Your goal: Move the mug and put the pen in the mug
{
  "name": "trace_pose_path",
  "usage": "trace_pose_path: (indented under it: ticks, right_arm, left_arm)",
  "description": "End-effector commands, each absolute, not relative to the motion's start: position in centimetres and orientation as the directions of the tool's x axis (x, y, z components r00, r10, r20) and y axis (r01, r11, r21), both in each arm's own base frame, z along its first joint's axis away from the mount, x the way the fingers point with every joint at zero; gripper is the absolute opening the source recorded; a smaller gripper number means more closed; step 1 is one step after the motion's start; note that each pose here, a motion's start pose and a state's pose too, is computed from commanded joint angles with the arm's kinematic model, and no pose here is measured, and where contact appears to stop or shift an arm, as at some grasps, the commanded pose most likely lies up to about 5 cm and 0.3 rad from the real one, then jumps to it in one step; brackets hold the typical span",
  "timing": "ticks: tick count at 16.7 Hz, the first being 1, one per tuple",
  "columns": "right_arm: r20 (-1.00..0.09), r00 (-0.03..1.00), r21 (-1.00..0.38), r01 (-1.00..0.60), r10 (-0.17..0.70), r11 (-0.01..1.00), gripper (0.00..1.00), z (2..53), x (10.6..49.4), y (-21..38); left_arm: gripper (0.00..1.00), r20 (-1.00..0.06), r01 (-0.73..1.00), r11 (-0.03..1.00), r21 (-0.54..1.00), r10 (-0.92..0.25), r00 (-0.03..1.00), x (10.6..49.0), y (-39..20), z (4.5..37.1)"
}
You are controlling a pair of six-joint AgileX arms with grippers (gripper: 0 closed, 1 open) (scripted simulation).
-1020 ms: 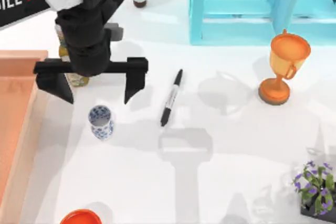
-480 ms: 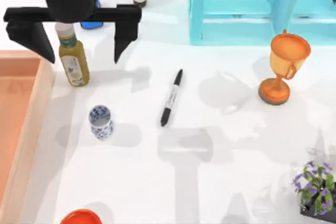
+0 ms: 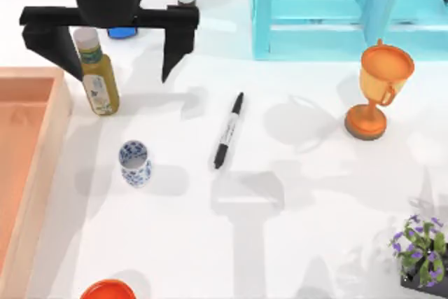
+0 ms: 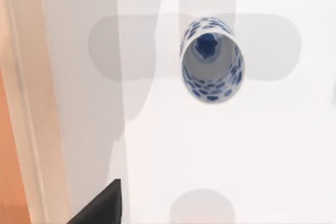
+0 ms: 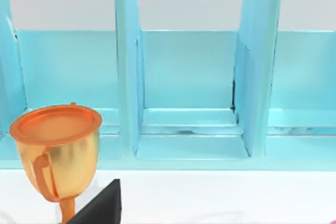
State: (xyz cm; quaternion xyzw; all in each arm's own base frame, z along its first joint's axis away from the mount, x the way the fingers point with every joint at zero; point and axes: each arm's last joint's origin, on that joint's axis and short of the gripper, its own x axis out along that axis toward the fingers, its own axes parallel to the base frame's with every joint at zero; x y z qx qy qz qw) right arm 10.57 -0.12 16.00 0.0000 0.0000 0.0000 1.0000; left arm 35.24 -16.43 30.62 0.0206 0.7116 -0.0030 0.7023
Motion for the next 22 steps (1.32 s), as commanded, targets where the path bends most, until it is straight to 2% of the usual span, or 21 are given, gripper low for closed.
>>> trace_pose_path:
  ticks: [7,12,22]
  right_arm:
    - [0.0,1.0,0.0,0.0,0.0,1.0,1.0,16.0,10.6,-0.1]
    - [0.0,1.0,0.0,0.0,0.0,1.0,1.0,16.0,10.6,-0.1]
    - [0.0,1.0,0.0,0.0,0.0,1.0,1.0,16.0,10.6,-0.1]
  left_arm:
    - [1.0,-0.995,0.167,0.981,0.1,0.1,0.009,39.8,-25.1,24.3]
    - [1.0,-0.989,0.264,0.953,0.147,0.142,0.039,40.0,-30.2,19.0]
    - [1.0,-0.988,0.281,0.947,0.157,0.151,0.042,40.3,-31.0,16.9]
